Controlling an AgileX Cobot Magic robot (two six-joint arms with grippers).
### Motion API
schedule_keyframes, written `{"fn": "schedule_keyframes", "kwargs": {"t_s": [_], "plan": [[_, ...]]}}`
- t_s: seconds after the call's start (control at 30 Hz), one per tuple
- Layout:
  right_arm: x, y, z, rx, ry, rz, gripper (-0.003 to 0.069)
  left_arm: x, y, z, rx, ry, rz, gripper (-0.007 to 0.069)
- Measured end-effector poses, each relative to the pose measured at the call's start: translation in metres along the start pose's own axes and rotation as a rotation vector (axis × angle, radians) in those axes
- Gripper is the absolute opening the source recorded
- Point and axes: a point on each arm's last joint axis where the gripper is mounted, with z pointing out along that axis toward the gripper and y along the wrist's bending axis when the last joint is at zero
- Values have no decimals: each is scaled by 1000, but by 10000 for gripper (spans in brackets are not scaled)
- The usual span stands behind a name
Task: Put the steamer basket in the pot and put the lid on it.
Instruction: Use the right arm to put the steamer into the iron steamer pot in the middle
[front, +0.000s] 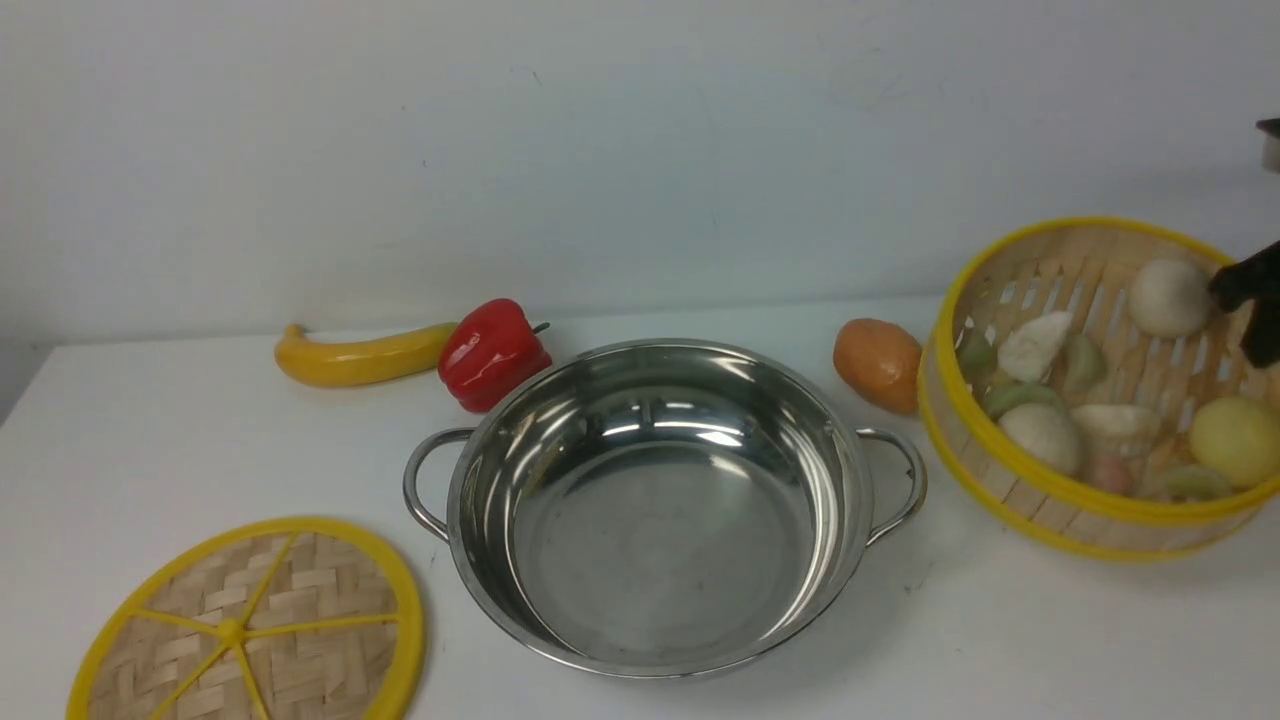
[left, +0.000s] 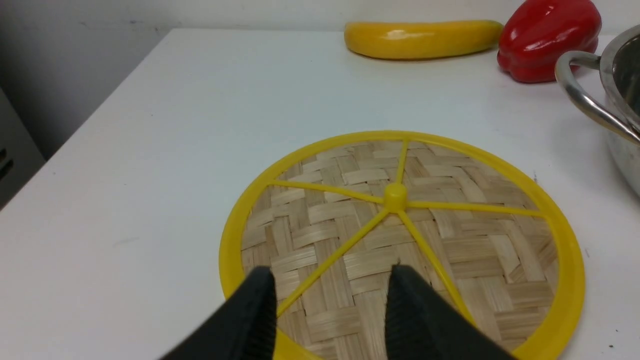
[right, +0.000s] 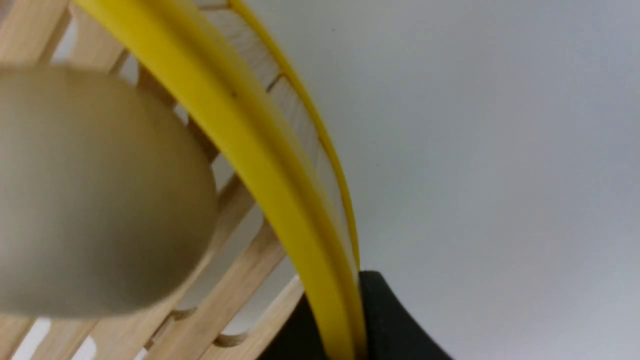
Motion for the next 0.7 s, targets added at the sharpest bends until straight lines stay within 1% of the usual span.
{"fn": "schedule_keyframes", "kwargs": {"t_s": [0.23,0.3,0.5,0.6,0.63,0.7], "plan": [[-1,6,-9,-4,-20,24,18,0,0,0,0,0,0,290],[-2,16,-17,1,-38,0,18,0,0,0,0,0,0,290],[-15,57,-40,-15,-99,-82,18,0,0,0,0,0,0,290],[-24,86,-52,-48,-147,-112,18,0,0,0,0,0,0,290],[-24,88,-53,-49,-149,-114,18,0,0,0,0,0,0,290],[-27,107,-57,-86,-169,-136,18,0,0,0,0,0,0,290]]}}
